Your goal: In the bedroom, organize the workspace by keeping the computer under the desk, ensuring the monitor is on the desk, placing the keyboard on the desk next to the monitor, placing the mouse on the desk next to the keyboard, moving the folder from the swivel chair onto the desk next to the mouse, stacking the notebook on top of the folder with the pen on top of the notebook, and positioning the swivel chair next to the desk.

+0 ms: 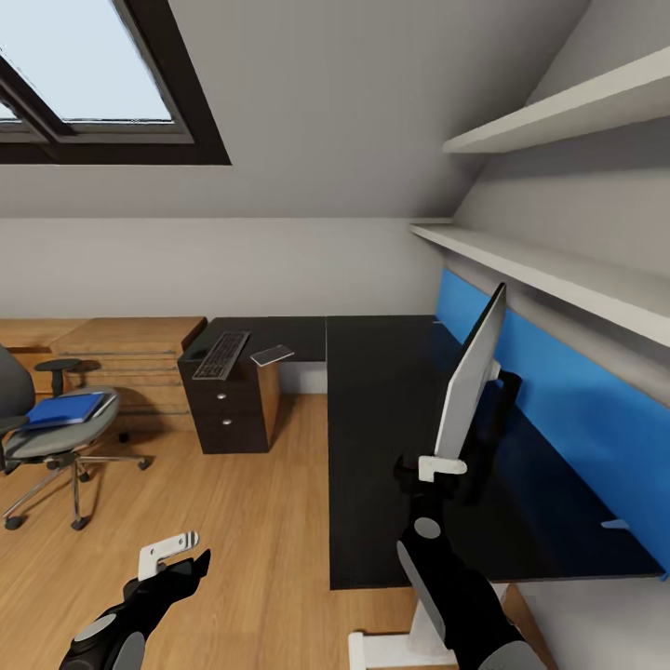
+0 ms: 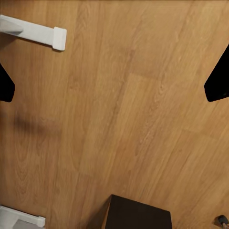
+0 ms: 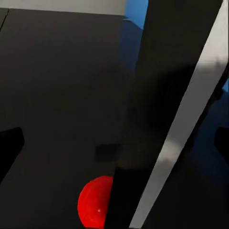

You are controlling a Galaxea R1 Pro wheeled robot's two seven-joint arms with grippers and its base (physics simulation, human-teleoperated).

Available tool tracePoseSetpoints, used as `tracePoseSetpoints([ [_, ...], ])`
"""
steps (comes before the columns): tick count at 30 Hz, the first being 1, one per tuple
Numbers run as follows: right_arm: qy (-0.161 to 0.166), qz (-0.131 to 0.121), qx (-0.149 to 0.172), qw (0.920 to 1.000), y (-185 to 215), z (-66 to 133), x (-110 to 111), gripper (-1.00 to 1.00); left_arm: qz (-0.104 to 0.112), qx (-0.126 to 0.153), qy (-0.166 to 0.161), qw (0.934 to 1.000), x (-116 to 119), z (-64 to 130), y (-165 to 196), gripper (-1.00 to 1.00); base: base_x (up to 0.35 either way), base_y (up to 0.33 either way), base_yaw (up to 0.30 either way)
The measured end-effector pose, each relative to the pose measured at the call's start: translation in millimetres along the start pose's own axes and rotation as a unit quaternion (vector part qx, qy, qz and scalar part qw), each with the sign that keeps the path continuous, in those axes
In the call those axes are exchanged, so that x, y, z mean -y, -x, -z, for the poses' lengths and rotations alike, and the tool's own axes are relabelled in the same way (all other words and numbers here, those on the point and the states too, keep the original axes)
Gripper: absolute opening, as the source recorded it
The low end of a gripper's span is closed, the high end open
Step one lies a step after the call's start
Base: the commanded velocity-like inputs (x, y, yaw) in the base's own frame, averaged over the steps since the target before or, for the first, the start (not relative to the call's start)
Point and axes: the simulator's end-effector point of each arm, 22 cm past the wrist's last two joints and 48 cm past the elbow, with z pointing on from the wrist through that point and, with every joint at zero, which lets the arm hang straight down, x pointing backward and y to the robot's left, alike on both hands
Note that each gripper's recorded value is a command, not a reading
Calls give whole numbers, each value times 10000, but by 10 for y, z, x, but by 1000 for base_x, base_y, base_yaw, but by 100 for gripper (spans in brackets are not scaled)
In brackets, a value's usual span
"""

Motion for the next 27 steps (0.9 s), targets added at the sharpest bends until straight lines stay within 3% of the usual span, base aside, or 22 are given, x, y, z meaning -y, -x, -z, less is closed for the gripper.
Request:
tracePoseSetpoints([
  [13,-197,-81,-51,9998,-27,-63,200,100,-2,-1,-2,10000,3,0,-1,100,6,0,0],
  [20,-436,-159,-111,9989,-62,-121,429,100,-2,-1,-4,10000,5,0,-1,100,-1,-3,0],
  [27,-484,-177,-131,9986,-73,-128,469,100,-4,-7,-6,10000,6,1,-4,100,-82,-122,0],
])
